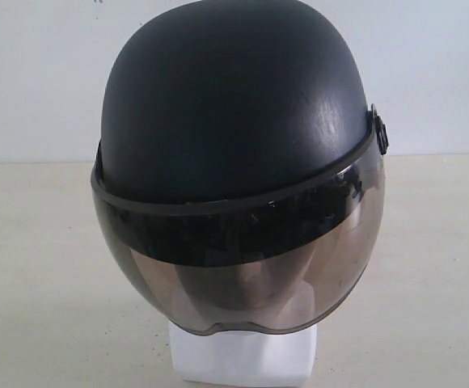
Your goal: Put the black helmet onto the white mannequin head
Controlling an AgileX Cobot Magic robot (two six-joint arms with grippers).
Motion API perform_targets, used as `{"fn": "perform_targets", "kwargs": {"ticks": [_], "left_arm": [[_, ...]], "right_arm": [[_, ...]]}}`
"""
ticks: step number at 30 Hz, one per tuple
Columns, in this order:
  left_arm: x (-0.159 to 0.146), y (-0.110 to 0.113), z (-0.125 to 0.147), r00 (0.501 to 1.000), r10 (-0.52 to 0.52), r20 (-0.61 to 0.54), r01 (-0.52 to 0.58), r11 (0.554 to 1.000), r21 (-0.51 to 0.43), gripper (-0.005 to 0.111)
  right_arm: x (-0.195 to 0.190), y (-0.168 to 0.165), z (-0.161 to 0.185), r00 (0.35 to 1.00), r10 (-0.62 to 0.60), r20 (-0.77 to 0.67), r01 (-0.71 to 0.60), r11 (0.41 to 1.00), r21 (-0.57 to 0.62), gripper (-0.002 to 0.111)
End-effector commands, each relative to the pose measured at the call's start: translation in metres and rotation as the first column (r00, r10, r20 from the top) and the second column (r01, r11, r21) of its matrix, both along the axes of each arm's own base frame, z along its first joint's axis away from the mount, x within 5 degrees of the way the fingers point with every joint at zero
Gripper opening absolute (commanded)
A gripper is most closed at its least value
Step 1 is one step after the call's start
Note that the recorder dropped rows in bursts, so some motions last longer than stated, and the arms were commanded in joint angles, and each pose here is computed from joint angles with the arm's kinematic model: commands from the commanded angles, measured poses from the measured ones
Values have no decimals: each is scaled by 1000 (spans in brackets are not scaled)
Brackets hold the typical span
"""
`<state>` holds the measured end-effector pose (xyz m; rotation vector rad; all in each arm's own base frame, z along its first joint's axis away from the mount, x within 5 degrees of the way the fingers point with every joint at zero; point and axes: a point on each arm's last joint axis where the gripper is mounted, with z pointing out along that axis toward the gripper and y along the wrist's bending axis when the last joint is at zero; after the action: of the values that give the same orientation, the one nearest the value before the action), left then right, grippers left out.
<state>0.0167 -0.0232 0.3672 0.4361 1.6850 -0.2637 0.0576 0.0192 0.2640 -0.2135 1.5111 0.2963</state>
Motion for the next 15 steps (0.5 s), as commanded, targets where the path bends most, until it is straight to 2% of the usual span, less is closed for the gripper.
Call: {"fn": "perform_targets", "kwargs": {"ticks": [1,7,12,15], "left_arm": [[-1,0,-1,1000,2,-6,-2,1000,-11,4],[-1,0,-1,1000,2,-6,-2,1000,-11,4],[-1,0,-1,1000,2,-6,-2,1000,-11,4],[-1,0,-1,1000,2,-6,-2,1000,-11,4]], "right_arm": [[6,-7,-26,988,-134,-72,134,991,-5,0],[8,-8,-65,974,-156,-166,157,988,-11,0],[0,-10,-69,972,-159,-174,156,987,-31,0],[-3,-9,-73,971,-156,-182,137,984,-111,0]]}}
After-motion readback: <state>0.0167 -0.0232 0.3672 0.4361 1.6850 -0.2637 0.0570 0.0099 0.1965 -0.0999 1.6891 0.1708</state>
